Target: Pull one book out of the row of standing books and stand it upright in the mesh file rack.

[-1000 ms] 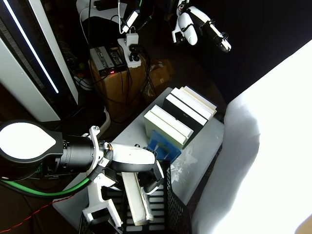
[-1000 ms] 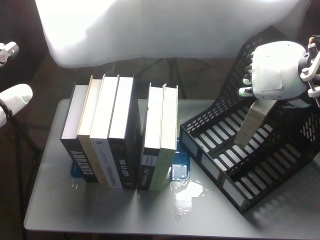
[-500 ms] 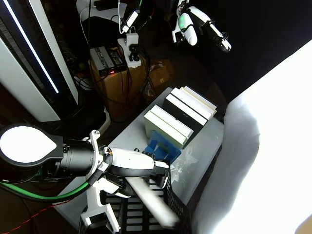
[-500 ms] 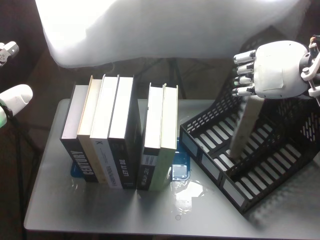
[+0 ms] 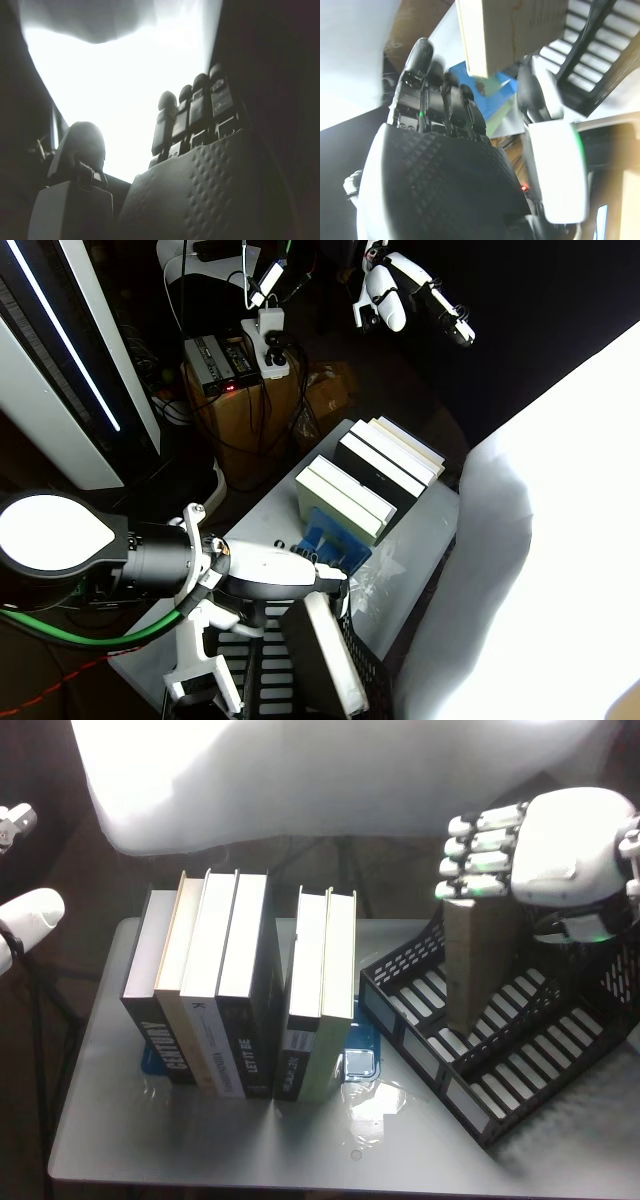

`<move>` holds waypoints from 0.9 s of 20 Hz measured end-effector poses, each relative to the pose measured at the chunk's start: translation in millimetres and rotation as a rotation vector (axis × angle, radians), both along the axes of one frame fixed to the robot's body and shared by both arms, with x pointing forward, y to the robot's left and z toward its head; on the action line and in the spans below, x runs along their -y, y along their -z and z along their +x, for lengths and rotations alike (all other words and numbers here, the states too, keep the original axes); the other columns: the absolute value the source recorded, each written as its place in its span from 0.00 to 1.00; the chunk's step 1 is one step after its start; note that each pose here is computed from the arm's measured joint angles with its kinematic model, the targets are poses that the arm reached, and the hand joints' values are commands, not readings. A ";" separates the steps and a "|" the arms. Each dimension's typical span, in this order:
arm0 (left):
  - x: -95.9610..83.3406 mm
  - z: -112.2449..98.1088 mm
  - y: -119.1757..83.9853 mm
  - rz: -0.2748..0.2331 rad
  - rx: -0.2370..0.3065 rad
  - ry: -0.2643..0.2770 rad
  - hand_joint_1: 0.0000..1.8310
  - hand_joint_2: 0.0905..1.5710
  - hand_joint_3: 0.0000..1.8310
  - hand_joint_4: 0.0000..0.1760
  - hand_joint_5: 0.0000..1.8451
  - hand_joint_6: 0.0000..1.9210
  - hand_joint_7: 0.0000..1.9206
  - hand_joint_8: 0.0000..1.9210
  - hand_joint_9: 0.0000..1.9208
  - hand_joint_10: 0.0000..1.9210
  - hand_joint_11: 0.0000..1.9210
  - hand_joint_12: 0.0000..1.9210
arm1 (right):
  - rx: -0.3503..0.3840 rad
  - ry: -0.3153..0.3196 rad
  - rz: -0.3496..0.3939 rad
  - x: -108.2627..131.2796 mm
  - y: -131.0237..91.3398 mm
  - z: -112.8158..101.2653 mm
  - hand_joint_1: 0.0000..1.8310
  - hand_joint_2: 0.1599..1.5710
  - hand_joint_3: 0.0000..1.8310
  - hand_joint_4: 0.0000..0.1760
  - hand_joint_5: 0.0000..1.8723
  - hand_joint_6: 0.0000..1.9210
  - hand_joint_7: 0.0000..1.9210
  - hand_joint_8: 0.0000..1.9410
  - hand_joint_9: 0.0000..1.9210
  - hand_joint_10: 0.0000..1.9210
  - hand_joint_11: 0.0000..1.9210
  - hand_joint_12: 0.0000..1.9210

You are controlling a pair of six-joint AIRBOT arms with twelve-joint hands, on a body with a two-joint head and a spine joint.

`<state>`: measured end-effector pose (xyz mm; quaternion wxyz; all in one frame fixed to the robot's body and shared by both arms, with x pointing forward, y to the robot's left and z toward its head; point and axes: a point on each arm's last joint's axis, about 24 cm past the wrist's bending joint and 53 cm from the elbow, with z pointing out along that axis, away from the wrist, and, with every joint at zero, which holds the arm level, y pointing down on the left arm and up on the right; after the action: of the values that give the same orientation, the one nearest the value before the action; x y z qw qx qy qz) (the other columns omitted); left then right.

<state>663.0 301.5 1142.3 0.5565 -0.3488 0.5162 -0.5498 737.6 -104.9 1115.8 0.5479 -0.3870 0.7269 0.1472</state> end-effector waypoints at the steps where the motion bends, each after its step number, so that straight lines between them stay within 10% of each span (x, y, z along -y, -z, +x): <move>1: 0.6 -0.3 0.2 -0.001 -0.001 0.001 0.19 0.84 0.00 0.06 0.07 0.00 0.00 0.00 0.00 0.00 0.00 0.00 | -0.011 0.027 0.025 7.9 -4.5 -0.4 0.42 0.69 0.00 0.00 0.00 0.00 0.00 0.00 0.00 0.00 0.00 0.00; 4: -1.2 -0.8 1.2 0.001 -0.003 -0.004 0.20 0.84 0.00 0.15 0.07 0.00 0.00 0.00 0.00 0.00 0.00 0.00 | -0.188 0.203 0.369 27.5 -31.8 -1.3 0.27 0.71 0.00 0.22 0.00 0.00 0.00 0.00 0.00 0.00 0.01 0.00; 5: 0.3 -1.4 0.0 0.002 0.003 0.002 0.20 0.84 0.00 0.19 0.07 0.00 0.00 0.00 0.00 0.00 0.00 0.00 | -0.239 0.237 0.468 32.4 -38.2 -4.2 0.26 0.73 0.00 0.54 0.00 0.00 0.00 0.00 0.00 0.00 0.00 0.00; 10: 10.5 -1.7 -4.4 -0.001 0.016 0.031 0.20 0.84 0.00 0.35 0.04 0.00 0.00 0.00 0.00 0.00 0.00 0.00 | -0.391 0.260 0.742 30.6 -56.5 -33.3 0.28 0.74 0.01 0.47 0.00 0.00 0.00 0.00 0.00 0.00 0.00 0.00; 11: 17.0 -2.2 -7.4 0.004 0.026 0.054 0.19 0.84 0.00 0.32 0.03 0.00 0.00 0.00 0.00 0.00 0.01 0.01 | -0.395 0.242 0.798 31.1 -68.3 -38.6 0.27 0.75 0.01 0.69 0.00 0.00 0.00 0.00 0.00 0.00 0.00 0.00; 13: 29.4 -2.7 -13.1 0.013 0.044 0.095 0.19 0.84 0.00 0.25 0.01 0.00 0.00 0.00 0.00 0.00 0.02 0.01 | -0.401 0.213 0.867 31.1 -82.6 -47.6 0.23 0.76 0.01 0.69 0.00 0.00 0.00 0.00 0.00 0.00 0.00 0.00; 15: 41.8 -3.0 -22.6 0.021 0.070 0.138 0.18 0.83 0.00 0.47 0.00 0.00 0.00 0.00 0.00 0.00 0.02 0.01 | -0.407 0.181 0.899 27.2 -90.2 -58.7 0.22 0.77 0.01 0.83 0.00 0.00 0.00 0.00 0.00 0.00 0.00 0.00; 17: 55.8 -2.8 -30.0 0.028 0.089 0.181 0.18 0.82 0.00 0.53 0.00 0.00 0.00 0.00 0.00 0.00 0.00 0.08 | -0.407 0.141 0.933 23.4 -100.2 -69.8 0.17 0.79 0.01 0.72 0.00 0.00 0.00 0.00 0.00 0.00 0.00 0.00; 18: 64.8 -2.4 -34.4 0.037 0.101 0.210 0.18 0.83 0.00 0.44 0.00 0.00 0.00 0.00 0.00 0.00 0.00 0.08 | -0.403 0.116 0.955 21.4 -107.1 -74.8 0.16 0.81 0.02 0.34 0.00 0.00 0.00 0.00 0.00 0.00 0.00 0.00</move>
<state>660.6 236.7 1176.6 0.5275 -0.2544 0.5314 -0.6121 662.8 -126.3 1222.9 0.5199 -0.0172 0.6900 0.5033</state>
